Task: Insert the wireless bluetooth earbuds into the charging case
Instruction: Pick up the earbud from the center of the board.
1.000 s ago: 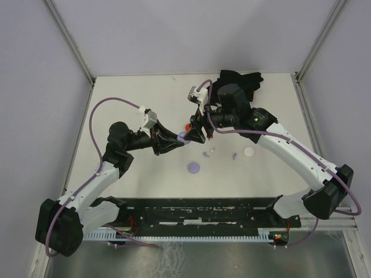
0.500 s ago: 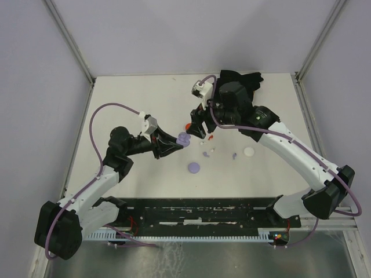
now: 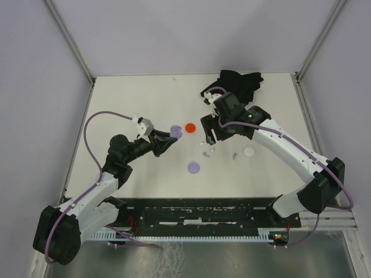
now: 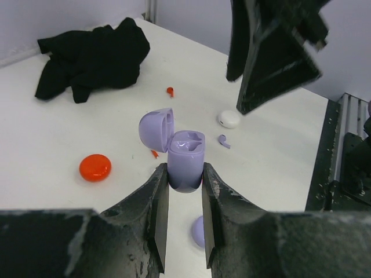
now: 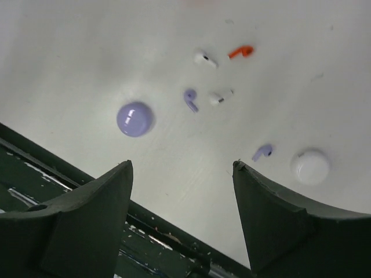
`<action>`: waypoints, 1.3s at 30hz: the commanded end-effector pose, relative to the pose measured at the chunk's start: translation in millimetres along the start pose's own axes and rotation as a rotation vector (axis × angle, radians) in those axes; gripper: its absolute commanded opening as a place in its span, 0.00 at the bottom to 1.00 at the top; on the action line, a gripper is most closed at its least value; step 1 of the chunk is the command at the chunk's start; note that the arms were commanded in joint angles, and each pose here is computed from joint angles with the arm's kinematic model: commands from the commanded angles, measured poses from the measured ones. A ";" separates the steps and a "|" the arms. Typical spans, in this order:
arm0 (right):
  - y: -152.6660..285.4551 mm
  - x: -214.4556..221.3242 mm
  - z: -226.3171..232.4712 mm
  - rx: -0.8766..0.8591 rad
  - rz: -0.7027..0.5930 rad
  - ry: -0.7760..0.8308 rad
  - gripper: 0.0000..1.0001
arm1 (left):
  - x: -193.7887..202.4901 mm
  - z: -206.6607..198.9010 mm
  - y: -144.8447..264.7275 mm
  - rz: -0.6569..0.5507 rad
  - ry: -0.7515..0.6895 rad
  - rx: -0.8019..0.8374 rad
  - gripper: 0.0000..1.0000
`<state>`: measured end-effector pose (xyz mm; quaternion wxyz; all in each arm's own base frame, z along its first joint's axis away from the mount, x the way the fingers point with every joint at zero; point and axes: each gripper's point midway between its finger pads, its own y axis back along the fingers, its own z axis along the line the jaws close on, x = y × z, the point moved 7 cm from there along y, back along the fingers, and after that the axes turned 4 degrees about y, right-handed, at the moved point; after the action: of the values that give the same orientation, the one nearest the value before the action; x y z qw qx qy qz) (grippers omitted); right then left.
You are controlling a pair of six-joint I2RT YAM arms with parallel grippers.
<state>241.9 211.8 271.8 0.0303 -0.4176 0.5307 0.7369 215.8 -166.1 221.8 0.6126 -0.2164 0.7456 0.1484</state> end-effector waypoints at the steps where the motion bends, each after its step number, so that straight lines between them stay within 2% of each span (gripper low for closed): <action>1: -19.7 44.0 -27.5 0.220 0.201 -0.109 0.77 | -24.8 4.4 2.0 -0.131 -0.160 -0.057 0.03; 9: -51.0 85.3 -63.9 0.394 0.327 -0.279 0.74 | -25.4 3.6 4.7 -0.180 -0.178 -0.066 0.03; 14: -72.7 103.1 -78.3 0.435 0.390 -0.348 0.69 | -25.9 2.9 4.6 -0.185 -0.176 -0.064 0.03; 21: -99.2 111.4 -89.7 0.413 0.405 -0.414 0.55 | -24.3 0.7 3.1 -0.179 -0.178 -0.045 0.03; 36: -132.3 139.2 -104.8 0.365 0.481 -0.491 0.37 | -21.6 -2.8 1.4 -0.171 -0.184 -0.012 0.03; 39: -133.2 145.8 -104.6 0.367 0.514 -0.490 0.30 | -21.6 -3.5 0.9 -0.169 -0.185 -0.005 0.03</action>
<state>274.1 128.3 79.6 0.0465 -0.0821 0.7164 0.6912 216.5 -162.5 232.1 0.6541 -0.2637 0.6956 0.1372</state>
